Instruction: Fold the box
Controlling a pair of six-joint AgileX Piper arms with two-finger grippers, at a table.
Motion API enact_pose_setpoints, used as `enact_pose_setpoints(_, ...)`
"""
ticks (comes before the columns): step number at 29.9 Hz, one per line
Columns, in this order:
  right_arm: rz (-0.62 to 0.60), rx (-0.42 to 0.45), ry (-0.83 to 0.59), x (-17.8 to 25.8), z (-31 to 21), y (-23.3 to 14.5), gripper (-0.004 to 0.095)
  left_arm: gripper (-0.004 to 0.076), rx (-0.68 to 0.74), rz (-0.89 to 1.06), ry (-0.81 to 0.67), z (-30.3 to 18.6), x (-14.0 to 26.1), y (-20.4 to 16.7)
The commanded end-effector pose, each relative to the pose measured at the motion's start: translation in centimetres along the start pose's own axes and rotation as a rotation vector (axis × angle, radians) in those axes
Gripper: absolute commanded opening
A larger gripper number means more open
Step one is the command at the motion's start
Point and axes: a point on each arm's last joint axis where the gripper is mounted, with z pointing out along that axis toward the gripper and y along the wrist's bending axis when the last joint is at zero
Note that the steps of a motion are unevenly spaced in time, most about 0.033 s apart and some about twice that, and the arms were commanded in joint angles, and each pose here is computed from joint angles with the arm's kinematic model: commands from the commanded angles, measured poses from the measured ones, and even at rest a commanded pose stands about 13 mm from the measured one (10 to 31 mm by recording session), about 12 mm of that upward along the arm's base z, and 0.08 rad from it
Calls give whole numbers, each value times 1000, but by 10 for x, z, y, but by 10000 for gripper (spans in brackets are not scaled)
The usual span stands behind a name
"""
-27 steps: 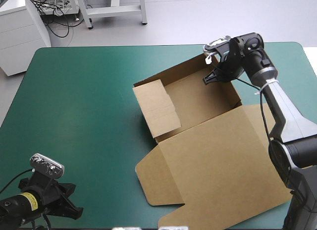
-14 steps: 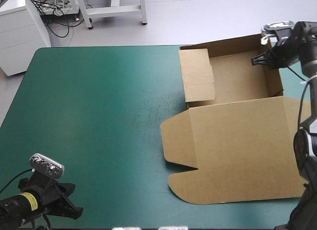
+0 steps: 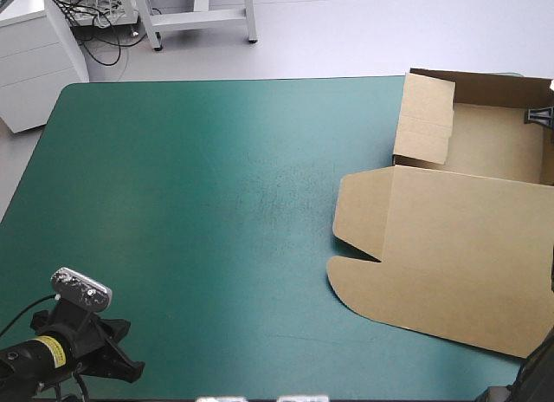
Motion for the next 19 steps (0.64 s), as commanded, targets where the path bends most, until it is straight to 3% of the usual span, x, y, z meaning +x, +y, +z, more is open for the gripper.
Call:
enact_pose_setpoints(1,49,19,-91,-5,-21,-15,-23,-32,18,-8,-61,-5,-8,-2)
enact_pose_setpoints(12,65,20,0,1,24,-25,9,-32,24,-10,-65,-5,-9,-2)
enact_pose_setpoints(16,64,20,18,2,31,-26,195,-32,24,-10,-65,-5,-9,-2)
enact_pose_setpoints(19,63,25,10,1,30,-26,430,-32,24,-10,-65,-5,-9,-2)
